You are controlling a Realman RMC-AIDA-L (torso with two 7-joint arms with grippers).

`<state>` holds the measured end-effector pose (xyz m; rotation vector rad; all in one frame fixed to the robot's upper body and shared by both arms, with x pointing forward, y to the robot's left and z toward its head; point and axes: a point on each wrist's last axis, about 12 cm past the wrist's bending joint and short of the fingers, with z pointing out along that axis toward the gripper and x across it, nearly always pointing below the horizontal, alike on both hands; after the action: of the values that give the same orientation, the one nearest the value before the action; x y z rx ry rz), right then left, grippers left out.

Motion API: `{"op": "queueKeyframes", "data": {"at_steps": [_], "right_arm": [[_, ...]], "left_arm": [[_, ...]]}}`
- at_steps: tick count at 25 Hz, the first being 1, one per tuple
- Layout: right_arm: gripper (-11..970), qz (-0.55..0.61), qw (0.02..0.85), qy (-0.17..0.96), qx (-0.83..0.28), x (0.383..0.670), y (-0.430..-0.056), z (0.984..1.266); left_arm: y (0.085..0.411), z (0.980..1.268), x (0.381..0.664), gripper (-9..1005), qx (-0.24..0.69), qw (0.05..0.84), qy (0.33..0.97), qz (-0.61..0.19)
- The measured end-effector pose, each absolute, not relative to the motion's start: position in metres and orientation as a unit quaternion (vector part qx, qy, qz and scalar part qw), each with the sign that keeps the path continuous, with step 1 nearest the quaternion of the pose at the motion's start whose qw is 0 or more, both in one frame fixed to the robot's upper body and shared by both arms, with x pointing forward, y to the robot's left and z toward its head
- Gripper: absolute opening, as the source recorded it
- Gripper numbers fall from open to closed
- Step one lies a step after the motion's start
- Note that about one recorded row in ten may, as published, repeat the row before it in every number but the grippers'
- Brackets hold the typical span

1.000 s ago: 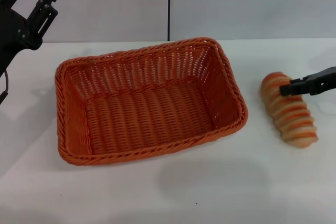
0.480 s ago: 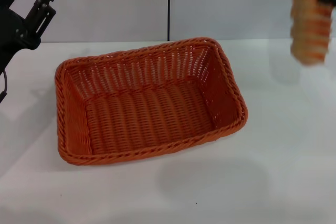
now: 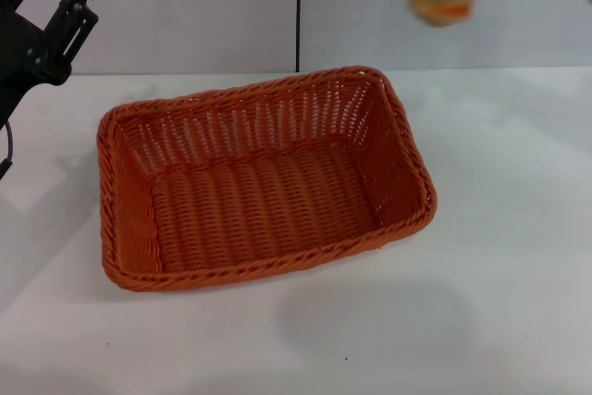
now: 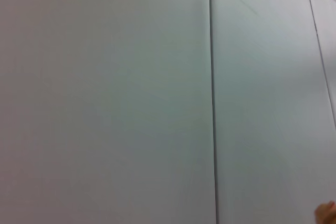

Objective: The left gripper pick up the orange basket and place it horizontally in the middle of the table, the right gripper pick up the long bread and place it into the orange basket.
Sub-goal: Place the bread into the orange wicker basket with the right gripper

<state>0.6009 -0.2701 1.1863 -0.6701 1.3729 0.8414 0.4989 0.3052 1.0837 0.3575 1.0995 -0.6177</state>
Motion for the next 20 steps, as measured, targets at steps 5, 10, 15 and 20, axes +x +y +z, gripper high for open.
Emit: {"op": "queueKeyframes", "data": {"at_steps": [5,10,15,20], "right_arm": [[195,0.411,0.607,0.589,-0.339,0.612,-0.221,1.174],[159,0.439,0.551,0.585,-0.402,0.612,-0.178,1.168],[269,0.449,0.511,0.591,-0.434,0.607,-0.160,1.161],[445,0.450,0.508,0.599,-0.425,0.603,-0.165,1.155]], "left_arm": [[0.305,1.082,0.497,573,0.161,0.791,0.513,-0.290],[0.305,1.081,0.496,573,0.160,0.791,0.515,-0.290],[0.305,1.081,0.496,573,0.160,0.790,0.516,-0.289],[0.304,1.081,0.498,573,0.161,0.790,0.516,-0.289]]}}
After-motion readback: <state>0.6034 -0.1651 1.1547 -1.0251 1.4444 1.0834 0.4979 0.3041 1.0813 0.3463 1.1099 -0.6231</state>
